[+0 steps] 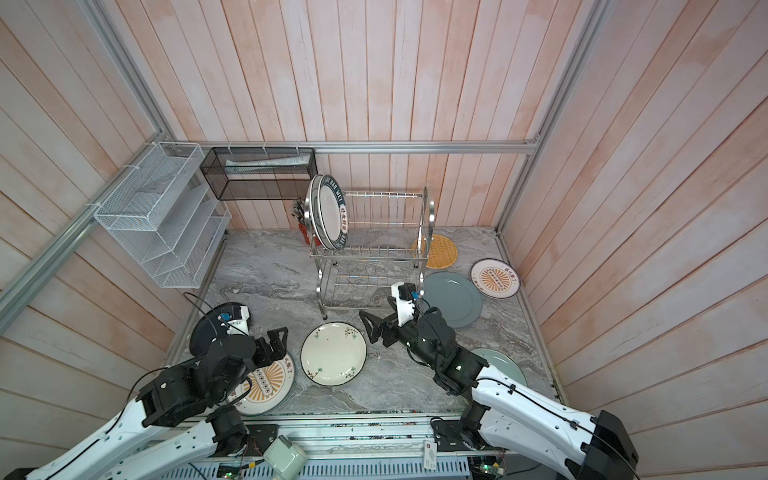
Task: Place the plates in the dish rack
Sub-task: 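Open the right gripper and withdraw it from the rack toward the robot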
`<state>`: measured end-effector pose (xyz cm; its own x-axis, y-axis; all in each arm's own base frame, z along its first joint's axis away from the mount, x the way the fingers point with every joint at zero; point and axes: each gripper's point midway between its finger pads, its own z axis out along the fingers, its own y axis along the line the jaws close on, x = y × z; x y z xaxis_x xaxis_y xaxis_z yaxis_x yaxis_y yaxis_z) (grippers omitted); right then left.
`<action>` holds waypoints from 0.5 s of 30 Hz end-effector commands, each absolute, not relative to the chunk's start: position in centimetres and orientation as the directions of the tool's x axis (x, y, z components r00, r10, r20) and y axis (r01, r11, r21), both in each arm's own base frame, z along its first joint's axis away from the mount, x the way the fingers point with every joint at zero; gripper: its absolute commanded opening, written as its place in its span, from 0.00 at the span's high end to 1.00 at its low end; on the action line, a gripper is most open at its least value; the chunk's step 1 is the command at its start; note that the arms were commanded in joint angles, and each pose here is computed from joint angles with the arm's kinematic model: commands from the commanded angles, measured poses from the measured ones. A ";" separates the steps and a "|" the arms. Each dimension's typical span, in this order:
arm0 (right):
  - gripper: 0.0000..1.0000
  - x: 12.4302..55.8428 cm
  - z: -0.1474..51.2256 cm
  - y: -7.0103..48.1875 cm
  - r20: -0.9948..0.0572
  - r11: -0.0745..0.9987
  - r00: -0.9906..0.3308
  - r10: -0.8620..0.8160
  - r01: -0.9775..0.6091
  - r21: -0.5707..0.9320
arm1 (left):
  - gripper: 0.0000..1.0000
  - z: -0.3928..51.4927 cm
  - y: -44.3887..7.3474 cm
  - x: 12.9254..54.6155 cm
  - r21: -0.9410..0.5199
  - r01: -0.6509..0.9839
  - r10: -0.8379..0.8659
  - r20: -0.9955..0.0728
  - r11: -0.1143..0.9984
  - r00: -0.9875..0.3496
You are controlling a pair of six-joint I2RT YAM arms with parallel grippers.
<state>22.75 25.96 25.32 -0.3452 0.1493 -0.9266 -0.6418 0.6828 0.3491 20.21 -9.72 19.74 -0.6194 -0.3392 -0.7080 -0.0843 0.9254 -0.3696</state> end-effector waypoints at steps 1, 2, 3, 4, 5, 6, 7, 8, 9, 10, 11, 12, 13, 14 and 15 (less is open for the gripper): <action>0.03 22.3 24.6 26.6 -0.933 0.649 -0.331 0.142 -0.680 0.340 | 0.00 17.9 -11.2 21.0 -0.493 -0.085 -0.401 -0.583 0.866 -0.707; 0.03 22.2 24.0 26.7 -0.934 0.647 -0.333 0.130 -0.685 0.335 | 0.00 17.0 -10.6 21.2 -0.515 -0.128 -0.437 -0.542 0.848 -0.717; 0.03 22.1 23.2 26.8 -0.932 0.642 -0.339 0.126 -0.688 0.337 | 0.00 16.3 -9.9 21.3 -0.530 -0.180 -0.480 -0.507 0.829 -0.716; 0.03 22.0 22.5 26.8 -0.931 0.642 -0.344 0.119 -0.689 0.337 | 0.00 15.2 -8.4 21.2 -0.532 -0.266 -0.540 -0.468 0.804 -0.699; 0.03 21.9 22.0 26.8 -0.932 0.647 -0.343 0.119 -0.685 0.334 | 0.00 14.3 -6.9 20.9 -0.530 -0.354 -0.605 -0.435 0.771 -0.667; 0.03 22.1 21.3 26.6 -0.930 0.658 -0.346 0.124 -0.673 0.338 | 0.00 13.8 -5.7 20.6 -0.528 -0.418 -0.655 -0.420 0.739 -0.628; 0.03 22.2 20.9 26.4 -0.927 0.670 -0.351 0.133 -0.657 0.345 | 0.00 13.7 -4.6 20.4 -0.534 -0.482 -0.711 -0.411 0.695 -0.570; 0.03 22.2 20.7 26.4 -0.927 0.669 -0.353 0.129 -0.658 0.344 | 0.00 13.7 -3.4 20.1 -0.535 -0.536 -0.756 -0.412 0.652 -0.508; 0.03 22.2 20.5 26.6 -0.930 0.668 -0.350 0.112 -0.666 0.332 | 0.00 13.5 -2.4 19.7 -0.536 -0.587 -0.795 -0.408 0.607 -0.449; 0.03 22.2 20.3 26.7 -0.929 0.669 -0.353 0.109 -0.665 0.331 | 0.00 13.4 -1.6 19.4 -0.531 -0.621 -0.816 -0.406 0.577 -0.410; 0.03 22.3 20.0 26.8 -0.927 0.669 -0.360 0.107 -0.663 0.335 | 0.00 13.3 -0.9 19.2 -0.529 -0.646 -0.832 -0.411 0.550 -0.372; 0.03 22.2 19.7 27.1 -0.924 0.664 -0.369 0.102 -0.666 0.340 | 0.00 12.9 -0.3 18.9 -0.519 -0.672 -0.843 -0.414 0.529 -0.344; 0.03 22.2 19.3 27.4 -0.920 0.658 -0.380 0.094 -0.670 0.344 | 0.00 12.5 0.2 18.7 -0.506 -0.694 -0.850 -0.416 0.511 -0.322; 0.03 22.0 19.2 27.7 -0.917 0.647 -0.388 0.087 -0.678 0.348 | 0.00 12.0 0.8 18.5 -0.494 -0.720 -0.860 -0.415 0.488 -0.298; 0.03 21.9 19.1 28.1 -0.917 0.639 -0.391 0.078 -0.686 0.347 | 0.00 11.6 1.1 18.4 -0.489 -0.733 -0.866 -0.412 0.473 -0.283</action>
<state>22.20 26.97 18.35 -0.4023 0.0656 -0.9132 -0.6553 0.6759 0.3372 19.70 -0.97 13.69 -0.3850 -0.8167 -0.4298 -0.6191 0.5739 -0.5360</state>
